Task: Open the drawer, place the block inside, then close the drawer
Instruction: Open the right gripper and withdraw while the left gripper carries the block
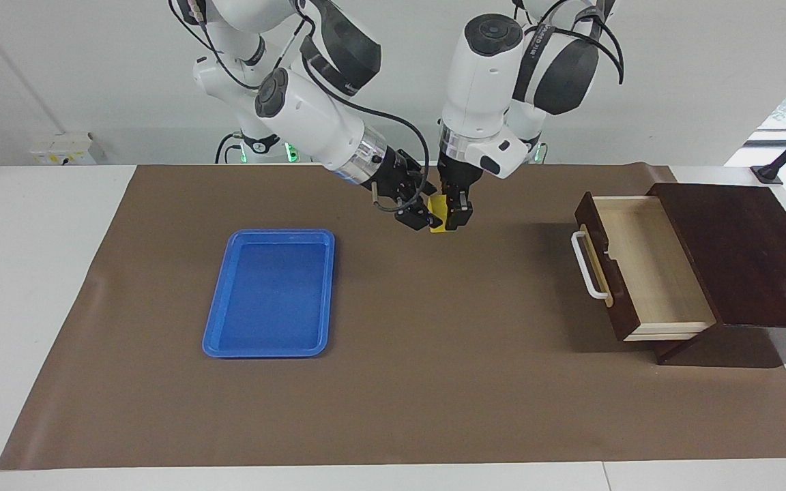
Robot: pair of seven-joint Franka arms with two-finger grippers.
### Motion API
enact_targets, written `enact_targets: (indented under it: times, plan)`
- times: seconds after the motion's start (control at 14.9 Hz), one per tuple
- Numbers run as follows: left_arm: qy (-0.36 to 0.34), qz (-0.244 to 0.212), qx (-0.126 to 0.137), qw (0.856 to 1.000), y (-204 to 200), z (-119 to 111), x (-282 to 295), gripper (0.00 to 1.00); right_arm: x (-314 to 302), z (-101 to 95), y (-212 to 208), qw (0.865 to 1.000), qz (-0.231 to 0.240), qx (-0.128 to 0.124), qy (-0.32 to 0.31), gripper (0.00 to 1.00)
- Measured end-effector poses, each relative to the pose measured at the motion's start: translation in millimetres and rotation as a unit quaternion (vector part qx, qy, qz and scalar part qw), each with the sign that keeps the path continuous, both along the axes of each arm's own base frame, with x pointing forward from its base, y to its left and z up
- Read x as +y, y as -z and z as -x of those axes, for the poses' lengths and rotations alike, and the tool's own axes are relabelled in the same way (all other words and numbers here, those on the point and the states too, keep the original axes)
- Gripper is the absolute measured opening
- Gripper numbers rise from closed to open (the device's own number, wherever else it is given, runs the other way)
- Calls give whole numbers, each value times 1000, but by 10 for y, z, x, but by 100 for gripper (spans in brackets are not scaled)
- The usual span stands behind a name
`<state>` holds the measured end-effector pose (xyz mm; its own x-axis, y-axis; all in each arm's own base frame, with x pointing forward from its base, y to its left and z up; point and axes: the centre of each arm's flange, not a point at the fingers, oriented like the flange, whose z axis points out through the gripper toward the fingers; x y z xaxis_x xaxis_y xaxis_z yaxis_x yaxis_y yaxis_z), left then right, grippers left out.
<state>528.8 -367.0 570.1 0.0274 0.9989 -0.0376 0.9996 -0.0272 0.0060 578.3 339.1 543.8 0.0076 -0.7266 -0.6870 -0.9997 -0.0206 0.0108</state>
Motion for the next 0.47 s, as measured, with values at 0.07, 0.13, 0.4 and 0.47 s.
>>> enact_targets:
  times: [0.07, 0.13, 0.4, 0.47]
  plan:
    - [2, -2, 1, 1000, 17, -16, 16, 55, -14, -10, -17, 1000, -1, -1, 1, 99]
    - [3, -3, 1, 1000, 30, -38, 43, 55, -38, -22, -31, 1000, -1, 0, 2, 100]
    - [29, -17, 15, 999, 135, -207, 356, 55, -549, -252, -161, 1000, -1, 9, 24, 100]
    - [41, -20, 19, 999, 157, -283, 508, 55, -812, -352, -199, 999, 0, 13, 36, 100]
